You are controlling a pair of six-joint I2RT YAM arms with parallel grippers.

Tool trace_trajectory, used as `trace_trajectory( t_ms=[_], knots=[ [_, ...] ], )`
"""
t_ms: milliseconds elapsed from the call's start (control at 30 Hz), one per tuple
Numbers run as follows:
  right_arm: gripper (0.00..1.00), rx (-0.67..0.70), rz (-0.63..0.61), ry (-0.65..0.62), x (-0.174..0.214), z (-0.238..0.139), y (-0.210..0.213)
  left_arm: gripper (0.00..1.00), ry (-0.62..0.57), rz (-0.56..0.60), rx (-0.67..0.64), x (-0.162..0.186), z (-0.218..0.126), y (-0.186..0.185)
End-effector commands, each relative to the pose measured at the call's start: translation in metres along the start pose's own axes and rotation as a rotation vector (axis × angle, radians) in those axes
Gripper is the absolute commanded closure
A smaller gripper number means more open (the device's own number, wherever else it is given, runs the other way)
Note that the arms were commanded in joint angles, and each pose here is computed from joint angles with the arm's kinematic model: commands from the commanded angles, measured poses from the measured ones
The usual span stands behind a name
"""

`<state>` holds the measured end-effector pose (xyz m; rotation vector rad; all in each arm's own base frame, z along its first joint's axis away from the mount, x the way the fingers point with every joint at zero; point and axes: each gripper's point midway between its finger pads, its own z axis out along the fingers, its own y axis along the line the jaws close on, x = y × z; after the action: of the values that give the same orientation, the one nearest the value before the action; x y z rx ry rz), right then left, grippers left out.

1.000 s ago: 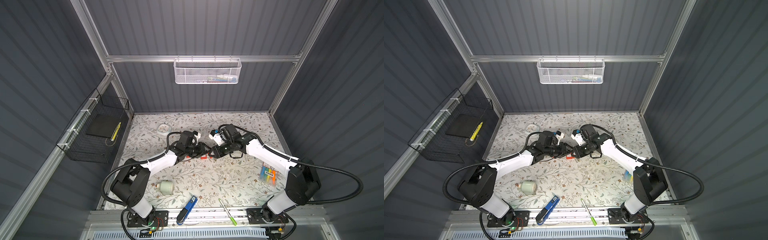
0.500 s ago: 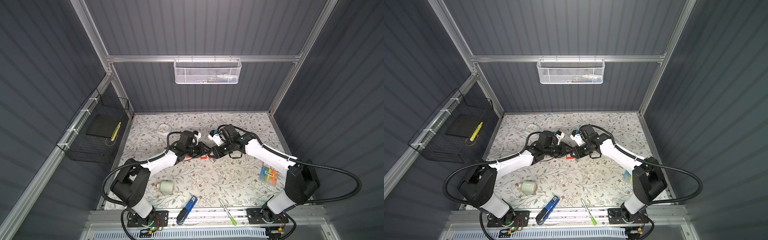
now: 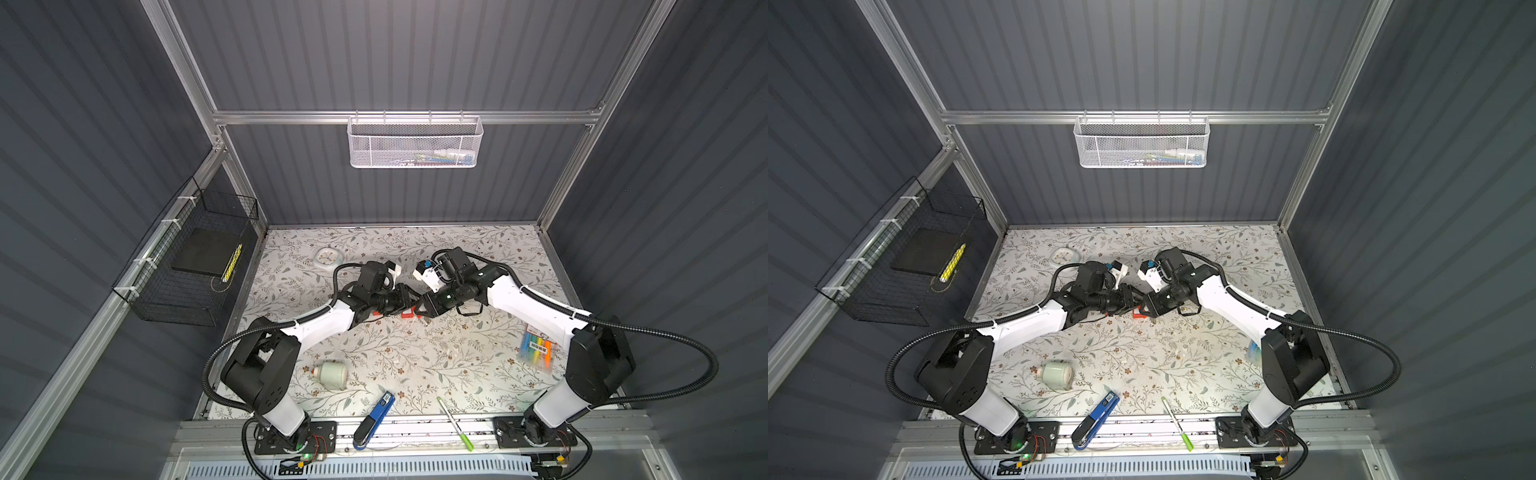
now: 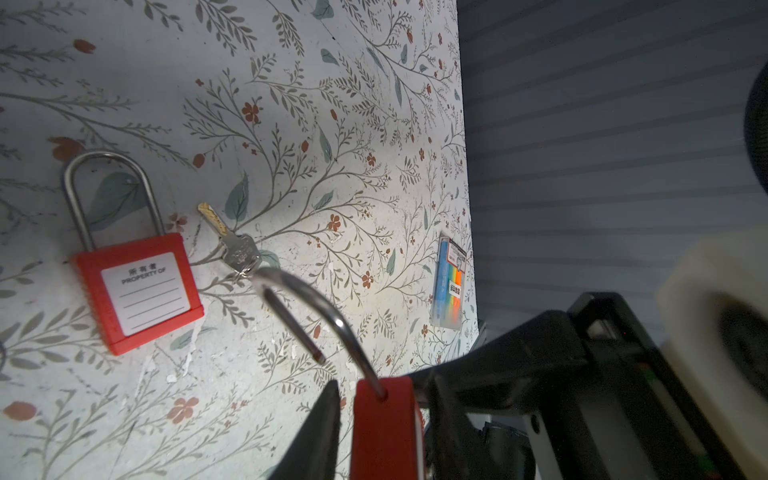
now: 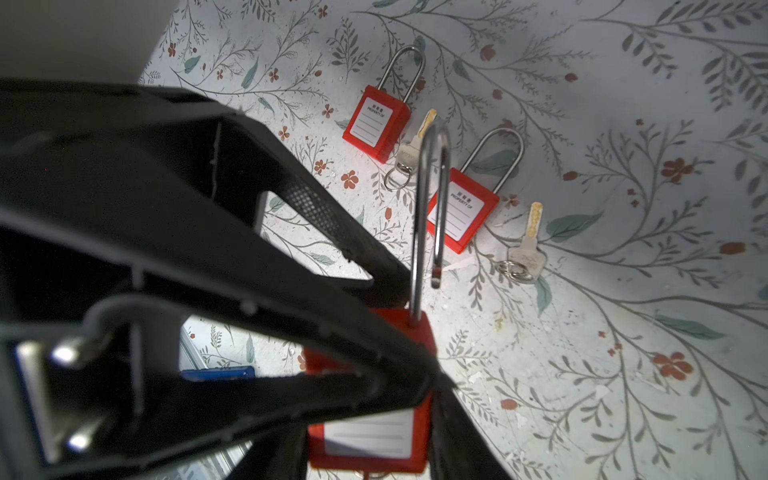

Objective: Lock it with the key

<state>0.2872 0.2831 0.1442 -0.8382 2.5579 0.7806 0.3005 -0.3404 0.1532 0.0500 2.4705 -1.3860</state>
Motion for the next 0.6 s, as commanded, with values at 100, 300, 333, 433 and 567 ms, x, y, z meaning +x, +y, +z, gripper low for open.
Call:
trace_trajectory(
  t_ms=[100, 300, 333, 433, 567],
  knots=[
    [0.74, -0.024, -0.100, -0.098, -0.0296, -0.0103, 0.0115, 0.60, 0.059, 0.019, 0.011, 0.0107, 0.0035, -0.0049],
    [0.75, -0.050, -0.116, -0.109, -0.0310, -0.0097, 0.0127, 0.58, 0.057, 0.024, 0.019, 0.0099, 0.0016, -0.0084],
    [0.75, -0.059, -0.119, -0.112, -0.0315, -0.0098, 0.0143, 0.60, 0.059, 0.025, 0.029, 0.0101, 0.0022, -0.0100],
    [0.74, -0.073, -0.138, -0.119, -0.0314, -0.0097, 0.0165, 0.68, 0.072, 0.018, 0.061, 0.0114, 0.0048, -0.0137],
    [0.74, -0.064, -0.150, -0.121, -0.0319, -0.0113, 0.0159, 0.79, 0.073, 0.025, 0.040, 0.0122, 0.0041, -0.0101]
  ],
)
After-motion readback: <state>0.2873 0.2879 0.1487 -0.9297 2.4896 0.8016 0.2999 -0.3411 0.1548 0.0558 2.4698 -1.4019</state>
